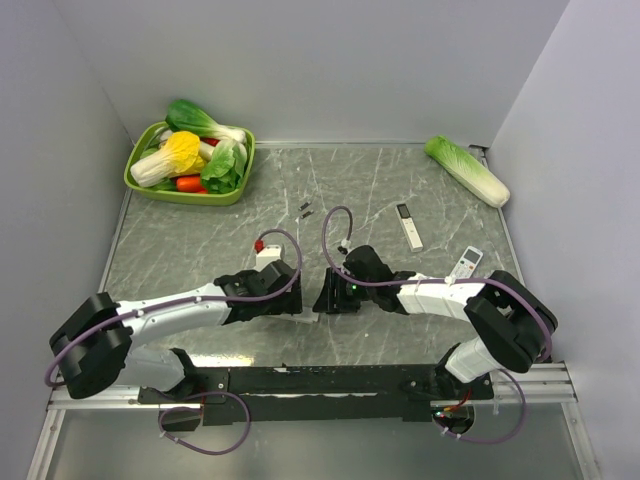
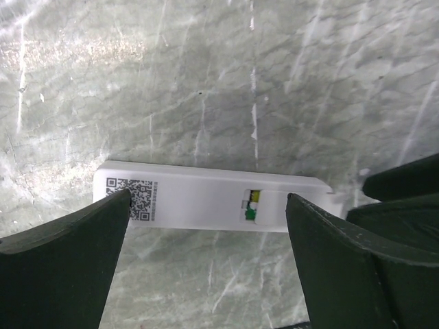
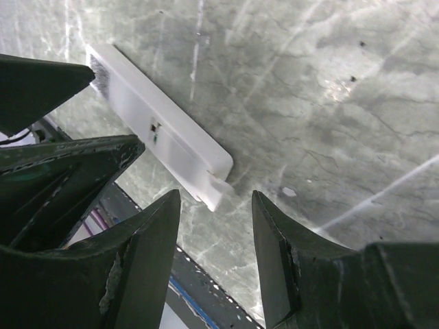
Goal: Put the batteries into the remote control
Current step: Load the battery cover into the remote control.
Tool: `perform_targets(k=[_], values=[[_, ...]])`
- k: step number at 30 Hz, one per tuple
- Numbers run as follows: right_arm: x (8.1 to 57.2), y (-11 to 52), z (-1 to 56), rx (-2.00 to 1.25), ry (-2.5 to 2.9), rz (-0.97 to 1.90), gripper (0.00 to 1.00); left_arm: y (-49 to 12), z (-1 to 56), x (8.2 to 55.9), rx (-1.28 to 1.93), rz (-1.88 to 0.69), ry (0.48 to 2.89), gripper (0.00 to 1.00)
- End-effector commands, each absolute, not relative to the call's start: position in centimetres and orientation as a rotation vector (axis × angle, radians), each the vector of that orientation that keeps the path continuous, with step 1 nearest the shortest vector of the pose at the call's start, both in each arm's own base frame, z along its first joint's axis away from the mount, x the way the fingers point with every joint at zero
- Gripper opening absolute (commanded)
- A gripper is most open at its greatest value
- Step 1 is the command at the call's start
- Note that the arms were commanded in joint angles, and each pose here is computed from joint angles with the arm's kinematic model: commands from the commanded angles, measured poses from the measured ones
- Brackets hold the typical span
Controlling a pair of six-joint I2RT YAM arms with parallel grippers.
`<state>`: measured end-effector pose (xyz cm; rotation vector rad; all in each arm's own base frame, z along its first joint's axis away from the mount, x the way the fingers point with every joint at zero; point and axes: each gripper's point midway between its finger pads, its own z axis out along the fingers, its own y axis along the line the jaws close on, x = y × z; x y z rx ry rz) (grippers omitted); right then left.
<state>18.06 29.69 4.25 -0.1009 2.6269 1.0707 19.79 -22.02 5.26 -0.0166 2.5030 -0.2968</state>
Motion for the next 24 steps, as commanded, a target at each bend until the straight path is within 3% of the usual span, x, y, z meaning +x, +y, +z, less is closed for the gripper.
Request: perform_targets(k=[1, 24], values=[[18.8, 30.3, 4.9, -0.107, 2.606, 1.056, 0.54, -22.0, 5.0, 19.9, 0.009, -0.265, 2.517, 0.99], [18.5, 30.5, 5.0, -0.126, 2.608, 1.052, 0.55, -21.5, 6.7, 19.3, 0.089, -0.229, 2.549, 0.99]])
